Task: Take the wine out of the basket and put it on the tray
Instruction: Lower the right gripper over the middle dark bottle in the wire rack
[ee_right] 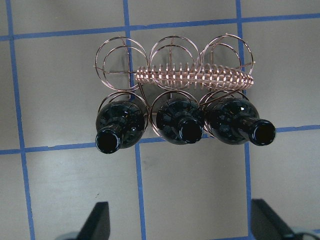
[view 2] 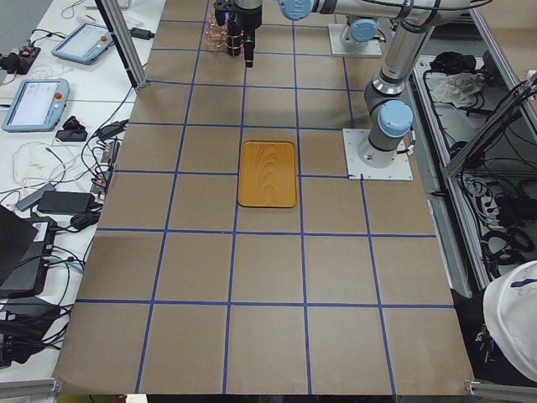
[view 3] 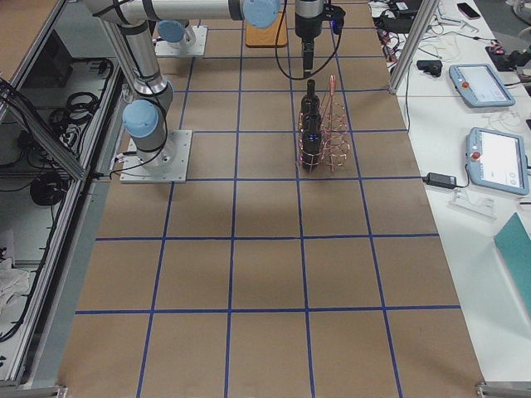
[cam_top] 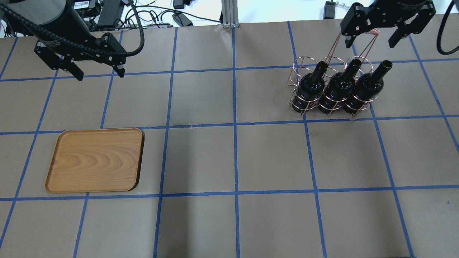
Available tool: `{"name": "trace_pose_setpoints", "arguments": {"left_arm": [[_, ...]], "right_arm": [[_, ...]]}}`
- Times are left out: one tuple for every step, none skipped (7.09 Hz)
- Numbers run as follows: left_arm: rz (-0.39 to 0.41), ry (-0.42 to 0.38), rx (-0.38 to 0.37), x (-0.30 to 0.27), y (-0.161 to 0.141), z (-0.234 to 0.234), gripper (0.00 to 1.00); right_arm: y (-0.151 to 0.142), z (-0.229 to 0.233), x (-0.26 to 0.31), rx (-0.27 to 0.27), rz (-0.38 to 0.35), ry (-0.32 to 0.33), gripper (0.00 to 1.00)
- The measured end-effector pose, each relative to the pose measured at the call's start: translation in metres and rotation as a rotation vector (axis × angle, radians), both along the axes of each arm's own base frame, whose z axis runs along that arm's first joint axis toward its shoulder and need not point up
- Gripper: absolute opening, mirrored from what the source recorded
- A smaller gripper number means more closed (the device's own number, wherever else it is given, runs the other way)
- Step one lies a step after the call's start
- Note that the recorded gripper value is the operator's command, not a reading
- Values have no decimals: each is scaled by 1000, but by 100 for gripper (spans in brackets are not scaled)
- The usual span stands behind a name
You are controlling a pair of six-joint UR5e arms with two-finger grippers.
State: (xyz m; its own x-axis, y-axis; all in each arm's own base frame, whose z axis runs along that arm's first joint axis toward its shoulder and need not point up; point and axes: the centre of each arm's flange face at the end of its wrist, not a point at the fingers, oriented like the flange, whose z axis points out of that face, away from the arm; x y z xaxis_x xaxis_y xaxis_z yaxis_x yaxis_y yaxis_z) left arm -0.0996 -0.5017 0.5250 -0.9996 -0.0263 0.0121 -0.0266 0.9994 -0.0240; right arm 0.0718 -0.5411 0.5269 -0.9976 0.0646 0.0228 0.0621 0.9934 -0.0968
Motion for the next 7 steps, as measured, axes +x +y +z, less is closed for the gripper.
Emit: {"name": "trace_pose_setpoints", "arguments": {"left_arm": [[0,0,2,0,0,0,100],[-1,0,4,0,1,-1,100],[-1,1,4,0,2,-2,100],[-1,1,5,0,2,-2,100],[0,0,4,0,2,-2,100],[0,0,5,0,2,-2,100],[0,-1,5,0,2,-2,100]], "right_arm": [[0,-1,0,0,0,0,100],[-1,-1,0,2,-1,1,100],[-1,-2,0,5,-1,0,100],[-2,-6,0,12,3,0,100],[-3,-16,-1,30,10,-1,100],[-3,-33,-2,61,19,-1,100],[-9,-54,-5,87,35,5,100]]}}
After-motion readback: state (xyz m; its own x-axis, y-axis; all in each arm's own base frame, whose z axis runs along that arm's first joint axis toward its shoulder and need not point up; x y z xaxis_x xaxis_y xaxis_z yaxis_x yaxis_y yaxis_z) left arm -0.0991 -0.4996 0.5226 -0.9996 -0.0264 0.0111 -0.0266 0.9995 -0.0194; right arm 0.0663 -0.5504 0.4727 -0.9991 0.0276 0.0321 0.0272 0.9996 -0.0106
